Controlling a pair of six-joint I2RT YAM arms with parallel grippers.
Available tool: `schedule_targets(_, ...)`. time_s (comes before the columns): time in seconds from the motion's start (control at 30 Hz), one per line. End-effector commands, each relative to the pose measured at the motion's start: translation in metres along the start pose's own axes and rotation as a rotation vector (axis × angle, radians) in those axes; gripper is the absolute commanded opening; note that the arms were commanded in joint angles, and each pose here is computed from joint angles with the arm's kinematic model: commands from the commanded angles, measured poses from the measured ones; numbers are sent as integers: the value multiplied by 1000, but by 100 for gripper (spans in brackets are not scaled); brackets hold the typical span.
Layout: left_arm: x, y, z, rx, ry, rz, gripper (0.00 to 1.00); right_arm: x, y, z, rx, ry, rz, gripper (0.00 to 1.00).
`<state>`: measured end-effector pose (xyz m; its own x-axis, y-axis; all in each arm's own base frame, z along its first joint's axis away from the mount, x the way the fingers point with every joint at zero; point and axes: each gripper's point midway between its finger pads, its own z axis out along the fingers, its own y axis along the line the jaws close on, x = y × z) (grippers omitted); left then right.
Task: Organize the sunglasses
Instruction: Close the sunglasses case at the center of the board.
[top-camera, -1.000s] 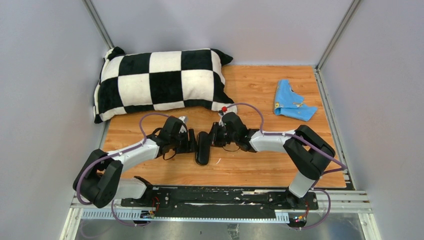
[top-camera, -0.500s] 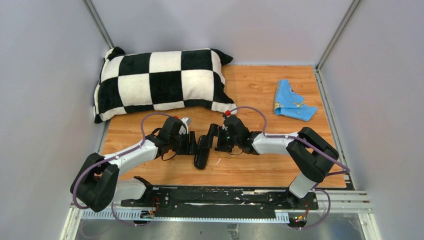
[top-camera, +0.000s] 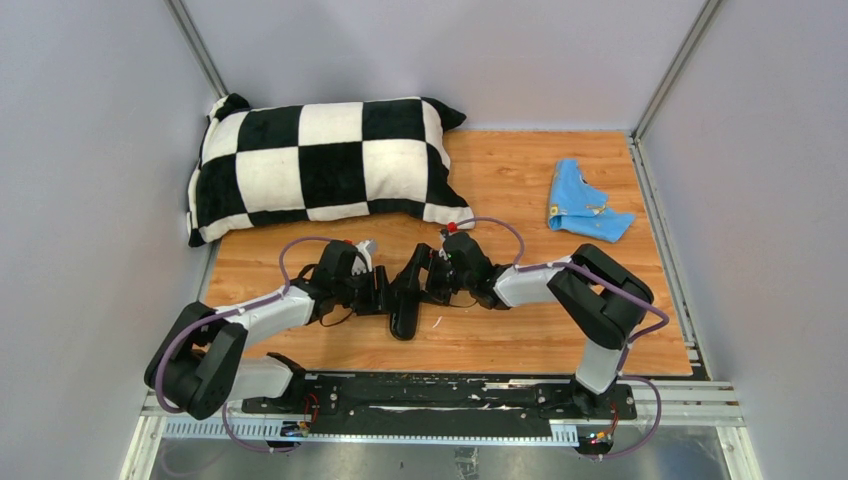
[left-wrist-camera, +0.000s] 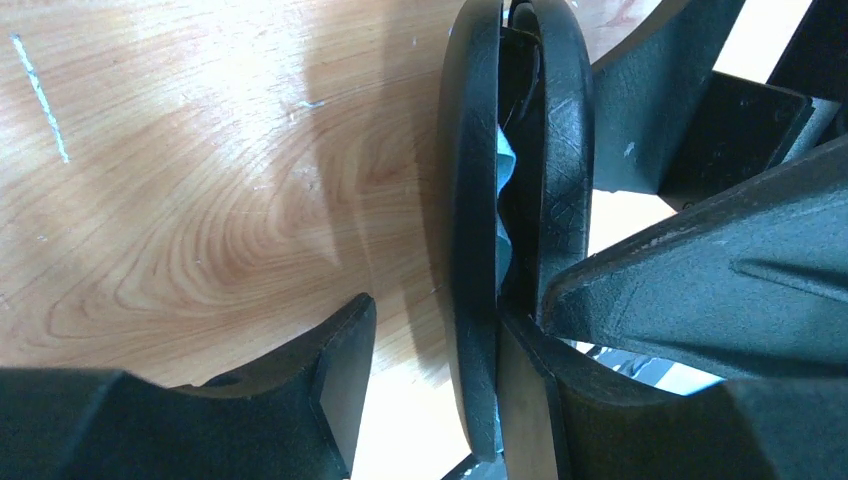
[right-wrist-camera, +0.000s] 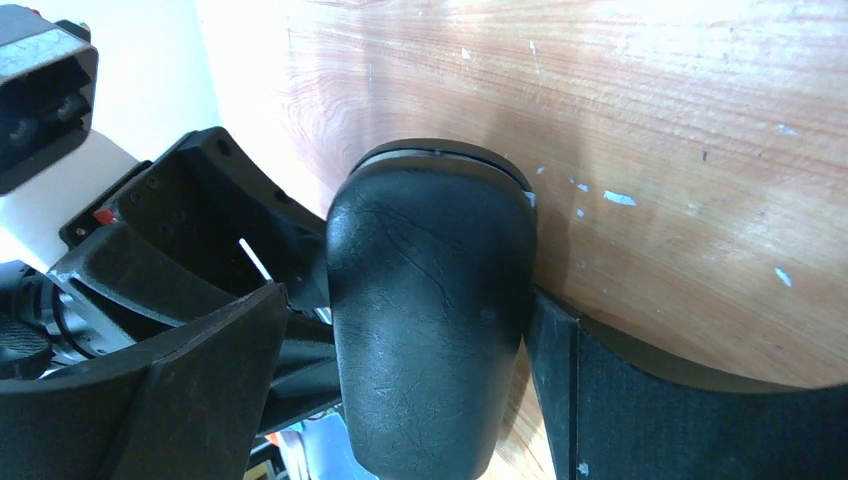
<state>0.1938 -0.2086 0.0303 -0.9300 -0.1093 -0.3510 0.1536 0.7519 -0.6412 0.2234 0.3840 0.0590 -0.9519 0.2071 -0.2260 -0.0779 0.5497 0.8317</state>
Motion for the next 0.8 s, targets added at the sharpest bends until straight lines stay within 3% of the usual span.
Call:
schedule_targets(0.0, 3, -2, 3, 42, 10, -15, 51, 15, -20, 3, 44, 40, 42, 88)
schedule_targets(0.3, 1, -4, -1, 37, 11, 1, 53, 15, -31, 1, 120, 48, 12, 49)
schedule_targets(0.53, -3, -1, -14, -22, 5, 46, 64, 7, -57, -12, 343, 35, -55, 40)
schedule_targets(0.77, -6, -3, -23, -33, -12, 59, 64, 2, -84, -29, 527, 22, -91, 35)
